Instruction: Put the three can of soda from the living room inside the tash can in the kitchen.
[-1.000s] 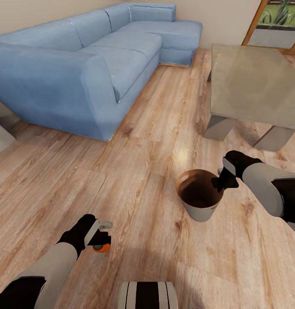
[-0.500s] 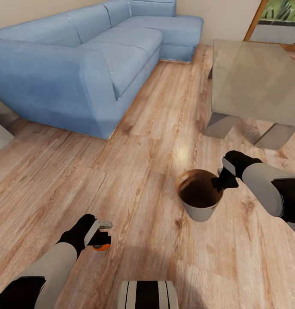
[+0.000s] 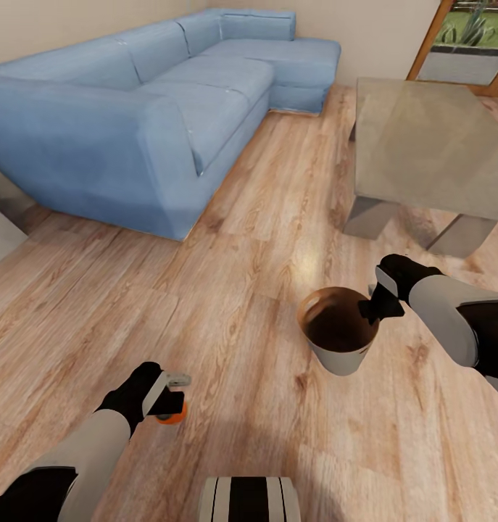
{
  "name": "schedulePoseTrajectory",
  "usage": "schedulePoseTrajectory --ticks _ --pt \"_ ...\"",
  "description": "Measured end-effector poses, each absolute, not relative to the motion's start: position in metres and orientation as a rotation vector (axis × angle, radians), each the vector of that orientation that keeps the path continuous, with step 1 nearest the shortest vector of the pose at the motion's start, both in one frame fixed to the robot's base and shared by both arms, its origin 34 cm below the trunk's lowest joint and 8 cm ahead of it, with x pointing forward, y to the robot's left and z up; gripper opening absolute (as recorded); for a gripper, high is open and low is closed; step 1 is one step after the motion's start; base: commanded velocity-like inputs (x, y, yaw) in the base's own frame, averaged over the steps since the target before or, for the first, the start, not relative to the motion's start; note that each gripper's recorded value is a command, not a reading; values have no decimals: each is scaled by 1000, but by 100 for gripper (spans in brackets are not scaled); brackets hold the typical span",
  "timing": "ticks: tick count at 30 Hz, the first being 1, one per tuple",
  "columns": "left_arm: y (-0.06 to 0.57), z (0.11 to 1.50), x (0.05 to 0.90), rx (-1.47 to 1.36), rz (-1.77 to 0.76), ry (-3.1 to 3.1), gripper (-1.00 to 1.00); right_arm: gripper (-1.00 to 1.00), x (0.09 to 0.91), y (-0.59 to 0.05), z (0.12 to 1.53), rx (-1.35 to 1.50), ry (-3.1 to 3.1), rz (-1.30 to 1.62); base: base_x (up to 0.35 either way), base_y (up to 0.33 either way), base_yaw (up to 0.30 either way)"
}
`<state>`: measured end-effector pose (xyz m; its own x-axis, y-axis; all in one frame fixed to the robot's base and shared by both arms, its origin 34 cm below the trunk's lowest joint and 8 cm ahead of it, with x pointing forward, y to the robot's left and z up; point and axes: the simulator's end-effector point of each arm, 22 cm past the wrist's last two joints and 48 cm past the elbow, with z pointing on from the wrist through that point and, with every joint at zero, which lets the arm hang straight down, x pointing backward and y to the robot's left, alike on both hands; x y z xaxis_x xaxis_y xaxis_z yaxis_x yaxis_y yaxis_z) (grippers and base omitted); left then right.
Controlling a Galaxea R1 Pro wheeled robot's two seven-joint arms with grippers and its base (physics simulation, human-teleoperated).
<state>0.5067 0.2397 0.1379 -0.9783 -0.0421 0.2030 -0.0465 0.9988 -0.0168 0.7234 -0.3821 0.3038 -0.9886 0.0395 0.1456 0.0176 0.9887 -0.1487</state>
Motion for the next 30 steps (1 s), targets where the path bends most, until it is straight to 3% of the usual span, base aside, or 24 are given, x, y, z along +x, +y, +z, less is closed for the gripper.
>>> schedulePoseTrajectory --ticks 14,19,22,30 --pt "236 165 524 66 67 -2979 -100 -100 731 -379 339 -51 -3037 213 0 0 0" --pt "218 178 528 76 234 -2968 -100 -100 733 -379 352 -58 -3056 206 0 0 0" --pt "227 185 532 87 238 -2976 -100 -100 735 -377 360 -58 -3068 201 0 0 0" --pt "327 281 658 145 80 -3231 -100 -100 709 -364 352 -34 -3041 176 0 0 0"
